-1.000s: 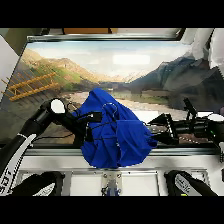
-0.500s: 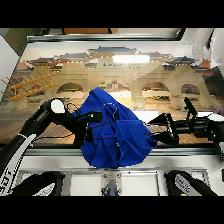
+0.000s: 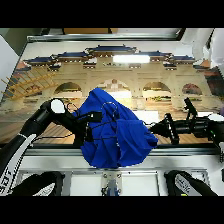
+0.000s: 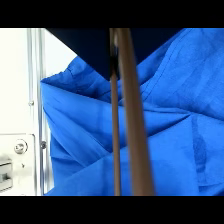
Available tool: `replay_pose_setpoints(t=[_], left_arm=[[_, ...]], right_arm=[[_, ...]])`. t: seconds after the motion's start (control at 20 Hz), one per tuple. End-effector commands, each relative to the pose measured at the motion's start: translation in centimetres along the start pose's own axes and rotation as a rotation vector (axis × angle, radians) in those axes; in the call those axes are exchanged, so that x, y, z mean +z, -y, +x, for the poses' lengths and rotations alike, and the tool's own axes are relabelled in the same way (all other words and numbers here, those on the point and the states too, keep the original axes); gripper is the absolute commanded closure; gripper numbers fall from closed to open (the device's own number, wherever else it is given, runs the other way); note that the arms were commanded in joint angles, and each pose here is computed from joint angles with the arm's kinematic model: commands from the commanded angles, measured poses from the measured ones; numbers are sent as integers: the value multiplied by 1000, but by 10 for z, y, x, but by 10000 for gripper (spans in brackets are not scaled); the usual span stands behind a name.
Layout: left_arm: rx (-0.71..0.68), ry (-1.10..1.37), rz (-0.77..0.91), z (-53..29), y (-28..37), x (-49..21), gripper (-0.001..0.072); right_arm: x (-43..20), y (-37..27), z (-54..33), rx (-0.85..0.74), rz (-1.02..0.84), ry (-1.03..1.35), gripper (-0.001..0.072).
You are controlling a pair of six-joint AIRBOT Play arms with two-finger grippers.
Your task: Fold the clothes and pants, and hang the long-sleeved shirts on hangers.
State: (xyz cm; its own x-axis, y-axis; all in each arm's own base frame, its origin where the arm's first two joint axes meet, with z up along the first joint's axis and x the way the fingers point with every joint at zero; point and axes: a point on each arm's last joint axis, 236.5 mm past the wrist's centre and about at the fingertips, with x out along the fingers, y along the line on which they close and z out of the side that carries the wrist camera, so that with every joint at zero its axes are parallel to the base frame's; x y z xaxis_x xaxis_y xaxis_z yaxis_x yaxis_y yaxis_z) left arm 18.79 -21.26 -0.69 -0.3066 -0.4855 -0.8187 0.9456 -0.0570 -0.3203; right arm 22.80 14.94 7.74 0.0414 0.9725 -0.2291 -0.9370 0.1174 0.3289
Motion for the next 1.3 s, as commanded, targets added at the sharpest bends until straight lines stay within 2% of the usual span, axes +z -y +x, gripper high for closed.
replay_pose_setpoints(t=[0.0,0.35,0.4,0.45,0.5,0.95,1.15,1.25], left_arm=[[0,0,1,0,0,0,698],[-8,-11,2,0,2,-2,696],[-18,-14,0,0,4,-3,618],[-20,-14,-13,0,5,-3,387],[-18,-14,-55,0,4,-3,291],[-2,-10,-330,-4,6,-1,288],[100,47,-306,-22,1,10,289],[151,82,-360,-36,-6,8,288]], right_arm=[[0,0,0,0,4,0,700],[0,0,0,0,4,0,703],[0,0,0,0,4,0,703],[0,0,0,0,3,0,703],[0,0,0,0,4,0,703],[0,0,0,-1,15,0,705],[-1,5,0,-20,28,-4,705],[-1,5,0,-22,31,-4,706]])
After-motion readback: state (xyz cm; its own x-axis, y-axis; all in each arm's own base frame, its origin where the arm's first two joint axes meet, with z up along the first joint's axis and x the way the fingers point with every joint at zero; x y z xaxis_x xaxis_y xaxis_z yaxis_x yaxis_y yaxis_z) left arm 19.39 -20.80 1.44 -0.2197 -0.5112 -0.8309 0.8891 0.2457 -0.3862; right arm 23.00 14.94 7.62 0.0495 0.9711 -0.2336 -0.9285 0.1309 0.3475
